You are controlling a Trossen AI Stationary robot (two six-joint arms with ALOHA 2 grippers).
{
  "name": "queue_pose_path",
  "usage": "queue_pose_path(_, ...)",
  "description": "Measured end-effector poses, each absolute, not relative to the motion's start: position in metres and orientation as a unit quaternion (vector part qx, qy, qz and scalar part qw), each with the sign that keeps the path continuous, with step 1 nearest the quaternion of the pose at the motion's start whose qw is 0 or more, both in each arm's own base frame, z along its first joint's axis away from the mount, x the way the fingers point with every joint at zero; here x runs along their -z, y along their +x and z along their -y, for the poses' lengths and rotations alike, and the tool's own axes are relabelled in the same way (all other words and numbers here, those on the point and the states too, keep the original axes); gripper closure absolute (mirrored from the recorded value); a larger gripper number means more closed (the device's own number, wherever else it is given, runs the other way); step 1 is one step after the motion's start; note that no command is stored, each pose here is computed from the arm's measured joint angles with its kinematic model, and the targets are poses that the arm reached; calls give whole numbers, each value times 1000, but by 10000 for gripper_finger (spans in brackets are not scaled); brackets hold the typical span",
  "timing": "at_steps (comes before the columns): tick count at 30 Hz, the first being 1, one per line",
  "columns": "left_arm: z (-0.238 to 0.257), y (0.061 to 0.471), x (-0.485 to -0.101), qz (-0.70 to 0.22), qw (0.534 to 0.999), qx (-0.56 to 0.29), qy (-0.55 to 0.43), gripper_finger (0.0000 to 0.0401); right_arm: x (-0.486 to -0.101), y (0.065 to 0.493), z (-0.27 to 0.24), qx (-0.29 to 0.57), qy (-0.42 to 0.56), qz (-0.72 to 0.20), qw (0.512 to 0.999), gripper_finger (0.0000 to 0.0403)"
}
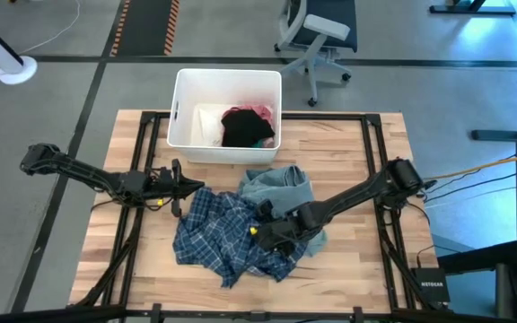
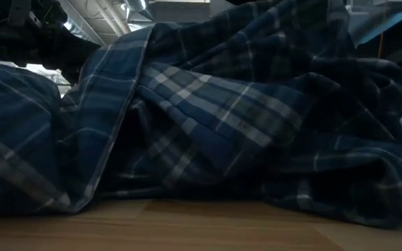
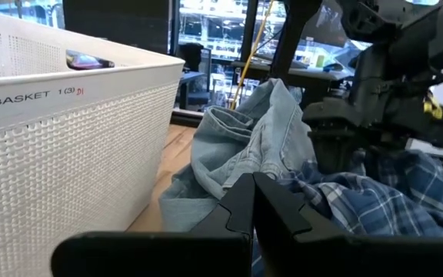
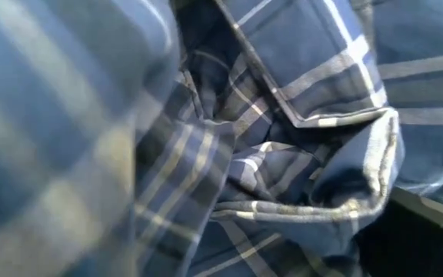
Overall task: Sort clothes
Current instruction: Put the blue checkered shirt into the white bin
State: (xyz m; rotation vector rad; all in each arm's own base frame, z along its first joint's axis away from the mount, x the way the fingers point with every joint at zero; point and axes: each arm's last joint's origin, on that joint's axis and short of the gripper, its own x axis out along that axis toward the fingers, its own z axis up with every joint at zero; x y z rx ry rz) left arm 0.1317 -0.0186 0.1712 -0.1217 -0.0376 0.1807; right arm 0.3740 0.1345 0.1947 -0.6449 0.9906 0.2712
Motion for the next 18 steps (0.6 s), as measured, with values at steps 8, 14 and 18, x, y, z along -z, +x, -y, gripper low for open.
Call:
queue_pose_path(8, 19, 132, -171, 18, 994, -90, -55, 401, -190, 375, -135, -131, -317, -469, 814, 87)
queue_pose_path(14, 19, 132, -171, 18, 994, -90, -53, 401, -190, 375, -135, -121, -323, -470, 813, 211)
queue_pose_path(18, 19, 132, -171, 18, 994, -90, -56, 401, -195, 376, -135, -121, -325, -468, 813, 314)
